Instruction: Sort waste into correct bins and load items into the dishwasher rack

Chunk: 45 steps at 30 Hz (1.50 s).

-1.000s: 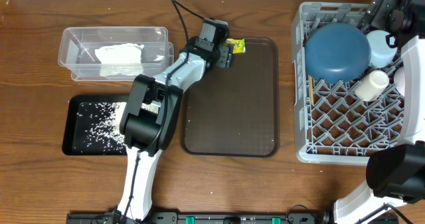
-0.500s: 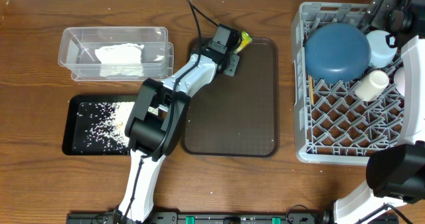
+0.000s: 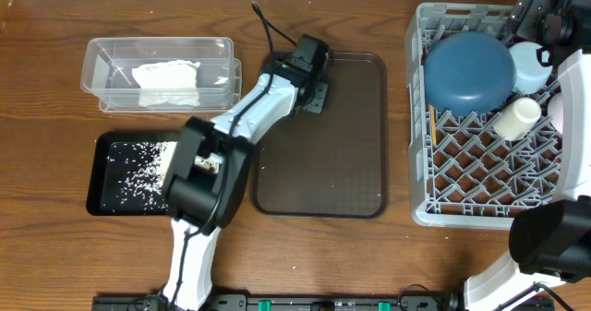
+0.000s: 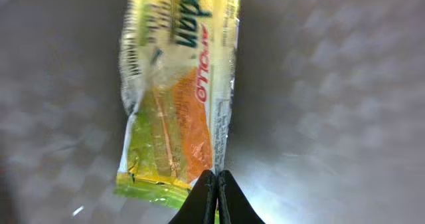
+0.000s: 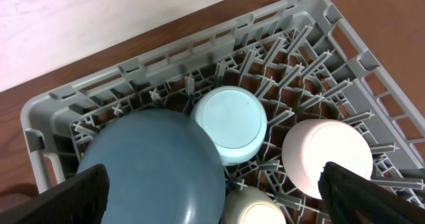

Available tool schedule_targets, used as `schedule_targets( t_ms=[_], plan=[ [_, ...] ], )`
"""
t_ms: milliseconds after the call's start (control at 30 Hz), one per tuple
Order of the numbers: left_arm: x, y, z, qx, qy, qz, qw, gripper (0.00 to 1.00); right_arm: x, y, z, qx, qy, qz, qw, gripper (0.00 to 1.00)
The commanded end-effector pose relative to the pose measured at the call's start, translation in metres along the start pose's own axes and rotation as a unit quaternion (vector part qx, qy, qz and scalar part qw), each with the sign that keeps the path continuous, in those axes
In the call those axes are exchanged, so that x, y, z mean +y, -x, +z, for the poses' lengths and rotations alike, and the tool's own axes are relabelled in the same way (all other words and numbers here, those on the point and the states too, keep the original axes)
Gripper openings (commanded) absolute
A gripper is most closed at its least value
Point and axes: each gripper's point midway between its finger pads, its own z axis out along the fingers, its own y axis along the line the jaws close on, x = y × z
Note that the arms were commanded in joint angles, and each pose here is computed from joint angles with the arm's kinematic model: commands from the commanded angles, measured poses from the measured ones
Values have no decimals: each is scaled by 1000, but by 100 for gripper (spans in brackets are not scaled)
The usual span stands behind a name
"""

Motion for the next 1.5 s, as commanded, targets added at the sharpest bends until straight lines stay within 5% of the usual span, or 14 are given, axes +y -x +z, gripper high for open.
schedule_targets(
  t_ms=[0,167,367,433,533,667,833,1067,1467],
  plan=[
    [4,44,-66,-83,-2,-49,995,6,-5,8,-12,-15,-3,2,1000,99],
    [50,71,-119,-150,24,-187,971,6,-5,8,-12,-15,-3,2,1000,99],
    [121,77,-142,-177,16,-382,907,6,-5,8,-12,-15,-3,2,1000,99],
    [125,78,-142,-168,-15,-395,903,6,-5,8,-12,-15,-3,2,1000,99],
    [109,80,-143,-148,-71,-343,925,16,-5,8,-12,-15,-3,2,1000,99],
    [60,74,-141,-135,-119,-133,975,42,-5,8,-12,-15,-3,2,1000,99],
    [5,58,-128,-120,-113,77,983,63,-5,8,-12,-15,-3,2,1000,99],
    [-18,42,-72,-88,-4,177,980,64,-5,8,-12,-15,-3,2,1000,99],
    [-21,21,8,-51,6,204,978,64,-5,8,-12,-15,-3,2,1000,99]
  ],
)
